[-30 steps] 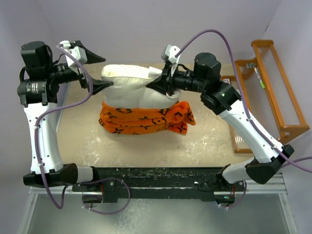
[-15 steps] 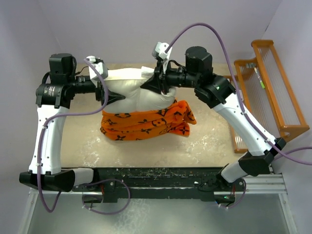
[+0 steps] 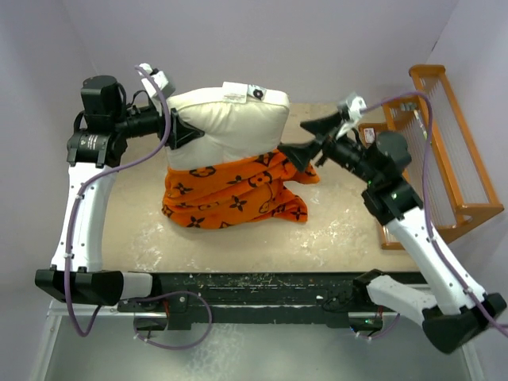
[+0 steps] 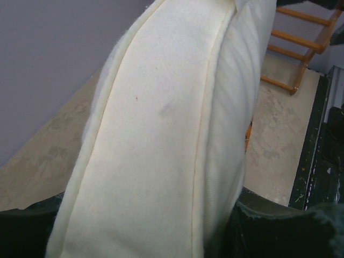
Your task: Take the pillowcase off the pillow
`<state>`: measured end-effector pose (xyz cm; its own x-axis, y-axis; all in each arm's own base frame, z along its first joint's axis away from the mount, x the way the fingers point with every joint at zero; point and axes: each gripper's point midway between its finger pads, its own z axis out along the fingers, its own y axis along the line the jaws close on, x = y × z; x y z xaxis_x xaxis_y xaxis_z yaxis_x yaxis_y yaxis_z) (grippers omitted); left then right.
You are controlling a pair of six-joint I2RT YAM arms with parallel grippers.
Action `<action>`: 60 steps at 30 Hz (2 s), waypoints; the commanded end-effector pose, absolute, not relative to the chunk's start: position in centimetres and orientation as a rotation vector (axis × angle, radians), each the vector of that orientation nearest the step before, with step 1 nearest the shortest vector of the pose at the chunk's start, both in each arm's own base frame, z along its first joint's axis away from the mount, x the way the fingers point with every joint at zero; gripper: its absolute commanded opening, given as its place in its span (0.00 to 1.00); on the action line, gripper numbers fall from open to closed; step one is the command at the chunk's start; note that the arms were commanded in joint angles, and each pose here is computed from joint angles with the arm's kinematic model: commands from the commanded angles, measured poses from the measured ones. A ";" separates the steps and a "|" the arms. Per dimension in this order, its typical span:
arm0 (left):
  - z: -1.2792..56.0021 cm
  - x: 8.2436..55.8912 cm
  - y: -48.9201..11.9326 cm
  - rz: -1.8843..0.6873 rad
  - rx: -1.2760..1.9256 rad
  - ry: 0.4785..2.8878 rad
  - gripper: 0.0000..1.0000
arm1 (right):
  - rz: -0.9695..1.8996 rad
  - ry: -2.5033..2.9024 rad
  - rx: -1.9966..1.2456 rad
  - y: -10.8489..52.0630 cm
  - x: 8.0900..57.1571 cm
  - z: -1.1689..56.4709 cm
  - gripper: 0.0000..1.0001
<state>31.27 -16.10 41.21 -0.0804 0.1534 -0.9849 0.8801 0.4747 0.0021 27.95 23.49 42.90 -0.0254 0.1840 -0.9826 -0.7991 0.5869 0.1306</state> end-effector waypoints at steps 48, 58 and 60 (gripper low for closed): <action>66.3 32.7 -13.5 -0.540 0.598 1.022 0.00 | 0.733 2.096 -0.201 29.4 26.7 8.5 0.00; 64.8 30.6 -14.3 -0.550 0.693 1.018 0.00 | 0.692 1.964 -0.535 33.9 24.2 17.1 0.41; 62.3 29.9 -15.1 -0.570 0.789 1.046 0.00 | 0.765 1.809 -0.585 33.0 23.5 24.2 0.78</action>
<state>36.54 -14.74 55.11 0.0398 -0.0770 -0.9962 0.7519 0.6590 -0.0209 24.31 34.60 13.03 -0.5317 -0.0394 -0.8460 -0.5660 0.7596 0.3203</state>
